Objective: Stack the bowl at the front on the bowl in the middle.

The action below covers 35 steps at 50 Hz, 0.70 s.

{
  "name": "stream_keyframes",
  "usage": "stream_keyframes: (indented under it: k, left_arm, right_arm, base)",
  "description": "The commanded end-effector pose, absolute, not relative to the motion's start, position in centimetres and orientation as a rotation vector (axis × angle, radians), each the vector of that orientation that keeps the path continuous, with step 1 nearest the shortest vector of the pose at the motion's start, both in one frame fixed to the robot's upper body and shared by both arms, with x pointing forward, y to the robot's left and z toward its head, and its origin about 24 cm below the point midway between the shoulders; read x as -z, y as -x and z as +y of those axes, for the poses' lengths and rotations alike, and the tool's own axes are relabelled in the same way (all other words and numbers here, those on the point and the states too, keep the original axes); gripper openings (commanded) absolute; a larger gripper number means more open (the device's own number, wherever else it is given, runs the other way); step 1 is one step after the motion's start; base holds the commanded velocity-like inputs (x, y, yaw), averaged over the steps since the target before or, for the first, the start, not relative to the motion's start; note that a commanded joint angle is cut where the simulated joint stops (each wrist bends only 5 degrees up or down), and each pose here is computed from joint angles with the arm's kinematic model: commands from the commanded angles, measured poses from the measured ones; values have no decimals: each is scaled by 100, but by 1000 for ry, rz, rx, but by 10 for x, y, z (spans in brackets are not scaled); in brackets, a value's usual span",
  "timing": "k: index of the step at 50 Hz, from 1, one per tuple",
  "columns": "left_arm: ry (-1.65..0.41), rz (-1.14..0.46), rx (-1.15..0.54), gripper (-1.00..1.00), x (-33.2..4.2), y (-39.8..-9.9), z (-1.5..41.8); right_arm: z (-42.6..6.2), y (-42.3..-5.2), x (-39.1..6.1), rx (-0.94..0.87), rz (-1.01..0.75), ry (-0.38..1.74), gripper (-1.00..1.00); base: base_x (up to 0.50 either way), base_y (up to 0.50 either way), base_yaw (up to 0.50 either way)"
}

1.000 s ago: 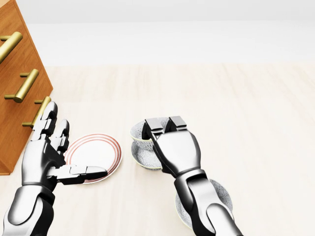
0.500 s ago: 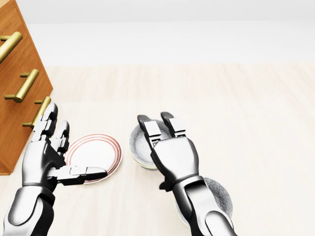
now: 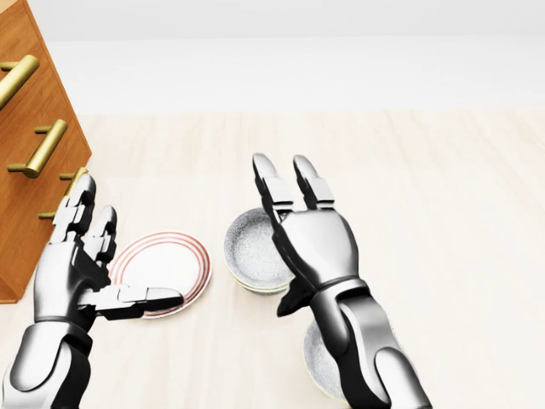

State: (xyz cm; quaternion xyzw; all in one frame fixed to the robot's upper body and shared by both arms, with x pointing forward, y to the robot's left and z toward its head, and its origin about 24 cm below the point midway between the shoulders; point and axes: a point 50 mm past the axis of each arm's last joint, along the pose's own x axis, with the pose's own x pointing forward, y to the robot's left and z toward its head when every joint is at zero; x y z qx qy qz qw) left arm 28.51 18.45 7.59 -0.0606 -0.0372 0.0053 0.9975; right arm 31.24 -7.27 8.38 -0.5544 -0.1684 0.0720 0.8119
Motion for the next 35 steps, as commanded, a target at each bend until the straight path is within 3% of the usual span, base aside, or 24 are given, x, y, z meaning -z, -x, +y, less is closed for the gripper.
stream_keyframes:
  k: [1, 11, 22, 35]
  left_arm:
    - [118, -114, -13, 100, -85, -283, 185]
    - [119, -160, -15, 100, -95, -279, 186]
    - [127, -192, -18, 100, -101, -273, 188]
    - [125, -195, -21, 100, -101, -271, 188]
  right_arm:
    - [-89, -317, -136, -151, -420, 942, 100]
    - [-103, -299, -182, -165, -582, 580, 100]
    - [-152, -293, -180, 0, -587, 186, 100]
    - [-168, -280, -172, 42, -574, 82, 100]
  base:
    - [0, 0, 0]
    - [0, 0, 0]
    - [0, 0, 0]
    - [0, 0, 0]
